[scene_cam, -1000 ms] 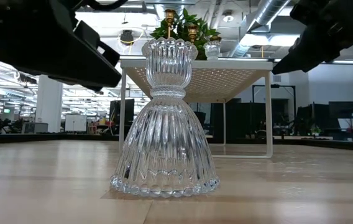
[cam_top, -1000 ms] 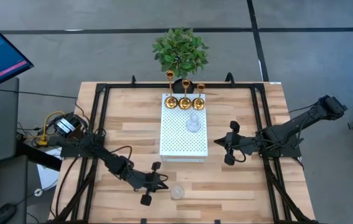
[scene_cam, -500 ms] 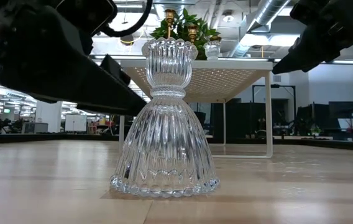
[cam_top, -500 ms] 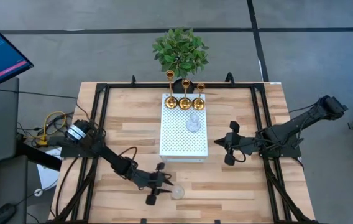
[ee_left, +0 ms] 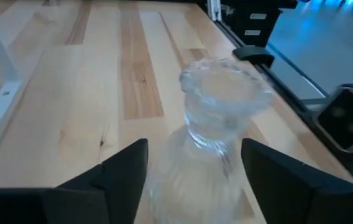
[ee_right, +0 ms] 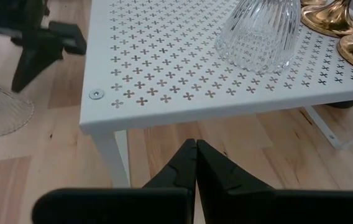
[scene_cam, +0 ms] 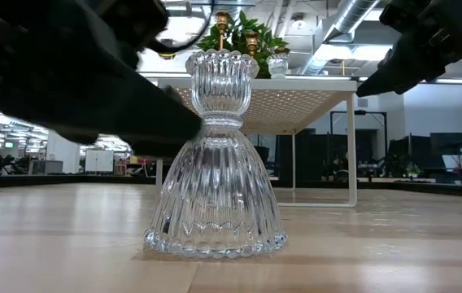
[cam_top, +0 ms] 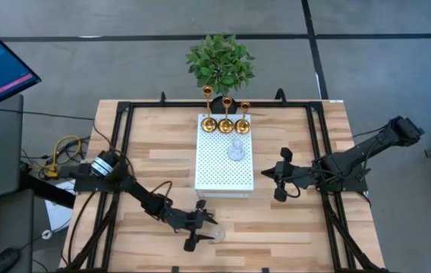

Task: Pick & Place candle stick holders
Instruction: Put the transparent glass candle holder on the shelf

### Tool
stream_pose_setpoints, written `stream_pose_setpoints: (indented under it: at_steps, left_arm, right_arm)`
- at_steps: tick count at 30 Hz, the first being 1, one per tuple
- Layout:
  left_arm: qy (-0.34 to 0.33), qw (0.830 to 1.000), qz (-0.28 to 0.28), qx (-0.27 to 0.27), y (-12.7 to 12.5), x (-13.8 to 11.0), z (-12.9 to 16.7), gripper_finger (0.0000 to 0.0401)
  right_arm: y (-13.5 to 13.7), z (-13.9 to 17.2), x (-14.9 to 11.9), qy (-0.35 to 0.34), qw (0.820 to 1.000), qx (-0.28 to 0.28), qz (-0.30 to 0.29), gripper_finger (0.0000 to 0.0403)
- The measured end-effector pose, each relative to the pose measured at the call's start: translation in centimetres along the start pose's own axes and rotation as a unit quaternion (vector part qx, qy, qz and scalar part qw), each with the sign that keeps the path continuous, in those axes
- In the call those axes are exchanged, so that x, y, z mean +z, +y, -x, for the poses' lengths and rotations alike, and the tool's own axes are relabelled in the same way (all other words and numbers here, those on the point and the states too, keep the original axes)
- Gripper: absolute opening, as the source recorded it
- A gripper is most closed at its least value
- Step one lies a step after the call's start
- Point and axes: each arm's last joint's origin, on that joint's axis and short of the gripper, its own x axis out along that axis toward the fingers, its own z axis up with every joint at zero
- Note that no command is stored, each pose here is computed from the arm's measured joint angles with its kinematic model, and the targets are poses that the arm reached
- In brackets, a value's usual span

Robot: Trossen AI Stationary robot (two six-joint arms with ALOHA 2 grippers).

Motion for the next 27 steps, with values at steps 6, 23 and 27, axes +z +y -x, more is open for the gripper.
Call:
stream_pose_setpoints:
  at_steps: [6,23,27]
  left_arm:
    - [-0.002,1.000,0.003,-0.014,0.3,0.2,-1.8,0.0273]
    - [-0.023,0.999,0.023,-0.024,0.8,0.6,-2.2,0.0218]
    - [-0.023,0.998,0.044,-0.025,0.8,0.6,-2.2,0.0193]
  right_arm:
    - [0.0,0.0,0.0,0.000,1.000,0.000,0.000,0.0000]
    - [0.0,0.0,0.0,0.001,1.000,0.000,0.000,0.0000]
    - [0.0,0.0,0.0,0.001,1.000,0.000,0.000,0.0000]
